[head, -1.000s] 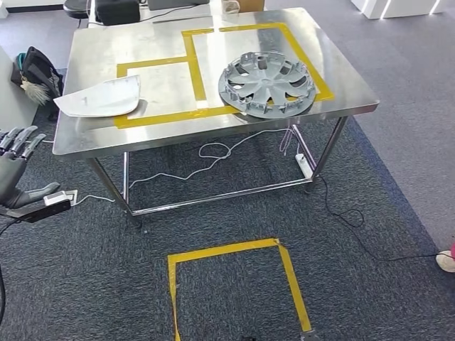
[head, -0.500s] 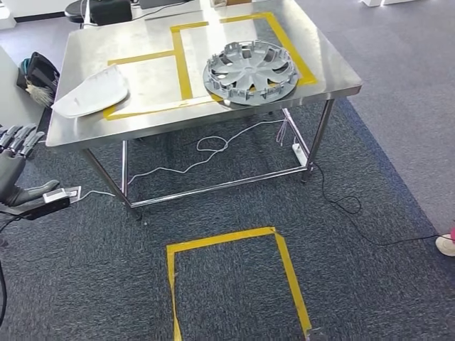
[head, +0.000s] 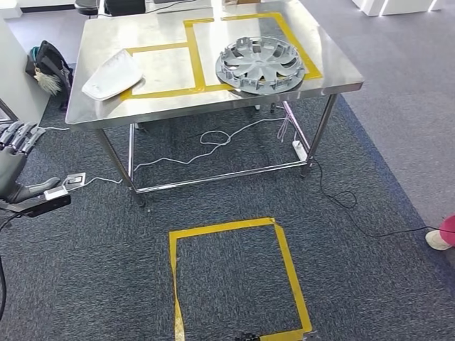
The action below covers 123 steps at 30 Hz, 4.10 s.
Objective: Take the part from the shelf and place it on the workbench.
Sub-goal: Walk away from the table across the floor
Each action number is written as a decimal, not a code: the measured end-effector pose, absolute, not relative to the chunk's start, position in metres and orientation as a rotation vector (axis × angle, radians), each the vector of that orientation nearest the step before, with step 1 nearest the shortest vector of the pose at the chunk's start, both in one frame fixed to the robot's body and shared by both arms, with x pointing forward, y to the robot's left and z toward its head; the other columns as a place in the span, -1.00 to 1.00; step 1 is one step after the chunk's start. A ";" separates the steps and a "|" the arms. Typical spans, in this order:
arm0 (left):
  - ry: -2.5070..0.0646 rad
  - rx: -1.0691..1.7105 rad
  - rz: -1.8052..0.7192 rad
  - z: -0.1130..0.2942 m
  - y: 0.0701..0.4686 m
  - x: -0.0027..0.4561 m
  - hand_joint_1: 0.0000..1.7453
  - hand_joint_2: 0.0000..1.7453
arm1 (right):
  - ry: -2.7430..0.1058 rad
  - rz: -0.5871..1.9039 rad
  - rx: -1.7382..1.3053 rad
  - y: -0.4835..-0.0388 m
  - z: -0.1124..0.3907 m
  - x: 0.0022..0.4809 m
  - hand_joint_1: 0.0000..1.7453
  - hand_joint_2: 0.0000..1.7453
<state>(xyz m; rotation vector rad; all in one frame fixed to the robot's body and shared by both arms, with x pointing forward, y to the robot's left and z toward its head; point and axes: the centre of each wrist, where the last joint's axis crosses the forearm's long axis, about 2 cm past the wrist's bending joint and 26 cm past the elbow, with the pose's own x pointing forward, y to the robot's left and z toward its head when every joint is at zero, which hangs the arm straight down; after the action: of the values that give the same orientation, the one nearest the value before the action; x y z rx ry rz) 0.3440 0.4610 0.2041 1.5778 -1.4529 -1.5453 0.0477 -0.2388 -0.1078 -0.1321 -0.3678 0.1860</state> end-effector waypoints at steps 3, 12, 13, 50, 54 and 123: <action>-1.448 1.581 -1.544 0.204 0.462 0.344 -1.00 -1.00 | -0.369 0.185 -0.132 -0.239 -0.108 0.048 -1.00 -1.00; -1.438 1.600 -1.551 0.208 0.465 0.345 -1.00 -1.00 | -0.370 0.186 -0.128 -0.239 -0.108 0.048 -1.00 -1.00; -1.436 1.602 -1.552 0.209 0.465 0.345 -1.00 -1.00 | -0.369 0.188 -0.126 -0.239 -0.108 0.048 -1.00 -1.00; -1.385 1.618 -1.593 0.216 0.473 0.347 -1.00 -1.00 | -0.365 0.259 -0.149 -0.237 -0.108 0.046 -1.00 -1.00; -1.375 1.590 -1.579 0.212 0.473 0.344 -1.00 -1.00 | -0.362 0.258 -0.147 -0.237 -0.108 0.045 -1.00 -1.00; -0.350 0.348 0.074 -0.111 0.301 0.037 -1.00 -1.00 | -0.336 0.155 -0.185 -0.229 -0.107 0.038 -1.00 -1.00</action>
<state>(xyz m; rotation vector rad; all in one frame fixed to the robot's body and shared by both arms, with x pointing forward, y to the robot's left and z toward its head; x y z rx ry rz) 0.0366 0.3015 -0.1107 0.3482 -0.3502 0.0743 0.0377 -0.2292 -0.1075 -0.1854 -0.3357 0.1548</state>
